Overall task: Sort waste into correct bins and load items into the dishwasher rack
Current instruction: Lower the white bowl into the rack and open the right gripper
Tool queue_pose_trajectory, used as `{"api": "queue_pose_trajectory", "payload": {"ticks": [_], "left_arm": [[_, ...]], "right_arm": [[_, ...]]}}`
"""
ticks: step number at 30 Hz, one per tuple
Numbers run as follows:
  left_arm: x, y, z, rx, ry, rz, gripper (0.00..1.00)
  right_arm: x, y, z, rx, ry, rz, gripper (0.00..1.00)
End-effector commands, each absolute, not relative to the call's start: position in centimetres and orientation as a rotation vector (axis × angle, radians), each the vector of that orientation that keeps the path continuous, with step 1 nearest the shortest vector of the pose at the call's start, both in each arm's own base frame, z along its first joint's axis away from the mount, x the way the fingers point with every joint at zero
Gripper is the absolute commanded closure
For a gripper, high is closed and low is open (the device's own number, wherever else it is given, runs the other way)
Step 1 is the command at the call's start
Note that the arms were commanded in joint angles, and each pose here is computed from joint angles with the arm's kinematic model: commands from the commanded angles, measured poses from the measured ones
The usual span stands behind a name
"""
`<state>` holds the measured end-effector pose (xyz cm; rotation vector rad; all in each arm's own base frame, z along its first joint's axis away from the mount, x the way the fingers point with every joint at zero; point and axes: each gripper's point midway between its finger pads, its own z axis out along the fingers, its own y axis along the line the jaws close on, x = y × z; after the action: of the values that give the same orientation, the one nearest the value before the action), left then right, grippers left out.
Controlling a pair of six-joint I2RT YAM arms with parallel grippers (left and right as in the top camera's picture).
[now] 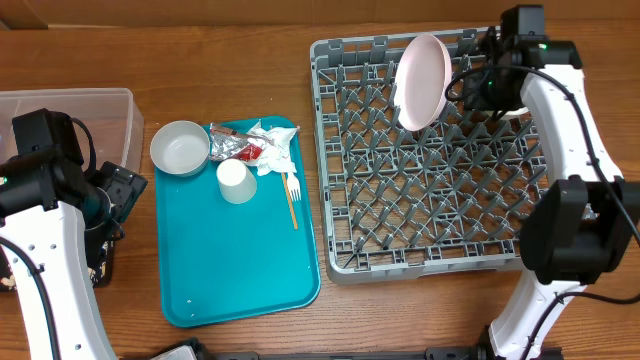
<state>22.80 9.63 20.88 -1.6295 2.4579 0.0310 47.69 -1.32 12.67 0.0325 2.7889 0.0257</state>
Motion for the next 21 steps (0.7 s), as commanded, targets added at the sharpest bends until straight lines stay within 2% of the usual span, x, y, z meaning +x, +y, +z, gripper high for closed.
{"api": "queue_pose_trajectory", "payload": {"ticks": [1,5,7,9,13,17,21], "left_arm": [[23.0,9.8,21.1,-1.644,2.443,0.024,0.0],[23.0,9.8,21.1,-1.644,2.443,0.024,0.0],[23.0,9.8,21.1,-1.644,2.443,0.024,0.0],[23.0,9.8,21.1,-1.644,2.443,0.024,0.0],[23.0,9.8,21.1,-1.644,2.443,0.024,0.0],[23.0,9.8,21.1,-1.644,2.443,0.024,0.0],[23.0,9.8,21.1,-1.644,2.443,0.024,0.0]], "right_arm": [[47.6,-2.0,11.6,0.029,2.811,-0.048,0.51],[47.7,-2.1,11.6,0.035,2.807,-0.054,0.6],[47.7,-2.1,11.6,0.037,2.807,-0.054,0.68],[47.7,-2.1,11.7,0.044,2.807,-0.052,0.82],[47.9,-2.1,12.0,0.09,2.798,-0.044,0.95],[48.0,-1.9,13.0,0.136,2.785,-0.014,0.96],[48.3,-0.3,15.8,0.126,2.748,0.141,0.96]]}}
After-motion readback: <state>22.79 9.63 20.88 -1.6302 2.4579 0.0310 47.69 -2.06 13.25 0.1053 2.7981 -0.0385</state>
